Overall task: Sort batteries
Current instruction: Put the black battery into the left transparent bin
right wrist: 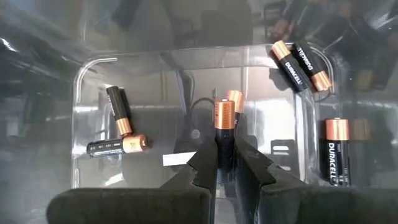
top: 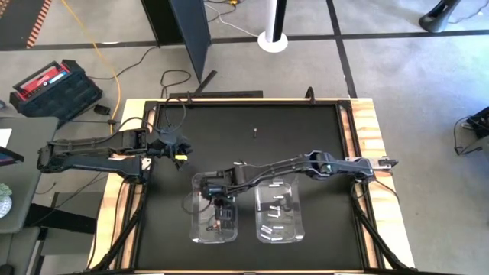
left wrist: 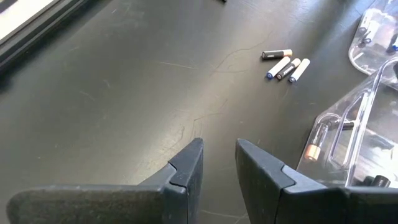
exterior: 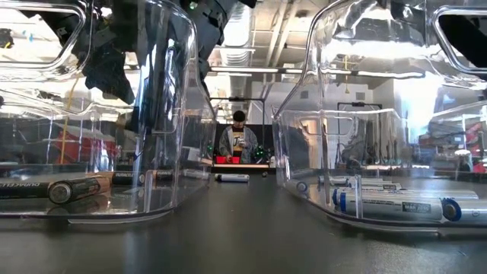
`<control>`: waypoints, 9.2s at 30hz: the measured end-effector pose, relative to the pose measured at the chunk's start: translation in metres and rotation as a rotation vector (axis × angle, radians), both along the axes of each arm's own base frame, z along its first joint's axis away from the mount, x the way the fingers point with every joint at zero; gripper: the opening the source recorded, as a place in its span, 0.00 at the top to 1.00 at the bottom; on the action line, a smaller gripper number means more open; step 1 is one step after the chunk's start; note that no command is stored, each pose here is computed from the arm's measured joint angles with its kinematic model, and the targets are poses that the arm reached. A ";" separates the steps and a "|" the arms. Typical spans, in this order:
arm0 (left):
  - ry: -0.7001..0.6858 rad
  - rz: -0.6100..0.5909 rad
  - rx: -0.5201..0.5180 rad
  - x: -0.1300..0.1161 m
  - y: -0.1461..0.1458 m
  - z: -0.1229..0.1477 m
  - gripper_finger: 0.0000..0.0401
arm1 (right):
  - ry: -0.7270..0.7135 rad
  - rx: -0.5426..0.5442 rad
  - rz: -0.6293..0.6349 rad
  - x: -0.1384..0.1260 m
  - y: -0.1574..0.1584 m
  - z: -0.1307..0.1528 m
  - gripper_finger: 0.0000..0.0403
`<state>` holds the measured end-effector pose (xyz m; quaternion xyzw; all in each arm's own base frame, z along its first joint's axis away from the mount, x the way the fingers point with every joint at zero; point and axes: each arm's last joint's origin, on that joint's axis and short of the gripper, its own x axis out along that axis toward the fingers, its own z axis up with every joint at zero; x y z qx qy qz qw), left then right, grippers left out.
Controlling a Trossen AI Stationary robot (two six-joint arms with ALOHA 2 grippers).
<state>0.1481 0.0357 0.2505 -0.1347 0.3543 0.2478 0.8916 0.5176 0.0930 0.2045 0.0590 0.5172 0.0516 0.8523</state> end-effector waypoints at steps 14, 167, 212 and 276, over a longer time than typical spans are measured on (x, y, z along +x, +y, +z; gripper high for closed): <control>-0.003 0.003 -0.003 0.000 0.000 0.000 0.77 | 0.062 0.060 0.023 0.006 0.003 -0.030 0.87; 0.117 -0.216 0.192 -0.001 0.000 -0.001 0.77 | 0.227 0.110 -1.549 -0.088 -0.264 -0.037 0.38; 0.141 -0.205 0.168 -0.003 -0.001 -0.003 0.77 | 0.430 0.325 -1.505 -0.089 -0.272 -0.076 0.86; 0.139 -0.208 0.172 -0.003 -0.001 -0.003 0.77 | -0.415 -0.092 -0.179 -0.080 -0.061 0.143 0.87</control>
